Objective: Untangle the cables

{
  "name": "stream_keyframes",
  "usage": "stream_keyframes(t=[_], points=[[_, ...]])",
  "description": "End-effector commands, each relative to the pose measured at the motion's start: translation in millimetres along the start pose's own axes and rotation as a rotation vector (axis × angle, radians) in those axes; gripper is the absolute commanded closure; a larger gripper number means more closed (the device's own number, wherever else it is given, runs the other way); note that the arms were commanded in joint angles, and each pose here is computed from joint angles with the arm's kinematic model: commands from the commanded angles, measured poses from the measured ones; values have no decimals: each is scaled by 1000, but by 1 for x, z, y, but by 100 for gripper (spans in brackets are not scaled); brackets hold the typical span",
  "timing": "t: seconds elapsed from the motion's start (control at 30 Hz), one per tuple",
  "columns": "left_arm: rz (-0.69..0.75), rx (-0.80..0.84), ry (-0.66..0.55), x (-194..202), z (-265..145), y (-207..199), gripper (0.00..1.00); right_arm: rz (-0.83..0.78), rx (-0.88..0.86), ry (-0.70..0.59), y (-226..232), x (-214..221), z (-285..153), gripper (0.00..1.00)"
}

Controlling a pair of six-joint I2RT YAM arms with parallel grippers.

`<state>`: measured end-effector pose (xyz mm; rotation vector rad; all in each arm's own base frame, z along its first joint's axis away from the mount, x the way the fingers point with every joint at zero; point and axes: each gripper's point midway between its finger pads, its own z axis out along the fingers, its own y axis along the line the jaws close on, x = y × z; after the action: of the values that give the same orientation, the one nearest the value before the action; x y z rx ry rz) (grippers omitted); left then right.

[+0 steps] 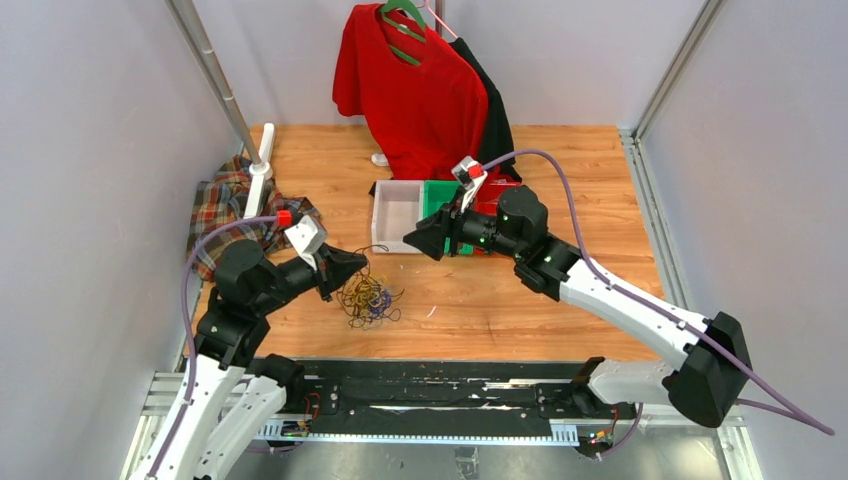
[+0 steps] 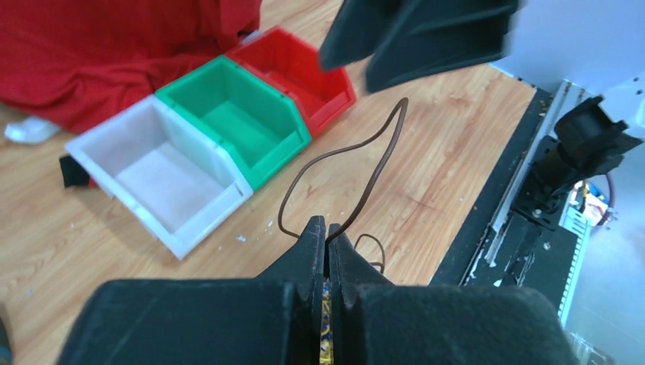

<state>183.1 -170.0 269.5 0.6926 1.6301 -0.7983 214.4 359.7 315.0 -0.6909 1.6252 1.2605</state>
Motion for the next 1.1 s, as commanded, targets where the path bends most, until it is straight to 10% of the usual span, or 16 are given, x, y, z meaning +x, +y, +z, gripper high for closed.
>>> stream_keyframes(t=[0.0,0.37,1.07], points=[[77,123,-47,-34,-5,-25,100,-60,159,105,-55,34,-3,47],[62,229,-34,-44,-6,-42,100,-55,-270,11,11,50,39,41],[58,293,-75,-74,-14,-59,99,-32,-297,98,36,90,96,44]])
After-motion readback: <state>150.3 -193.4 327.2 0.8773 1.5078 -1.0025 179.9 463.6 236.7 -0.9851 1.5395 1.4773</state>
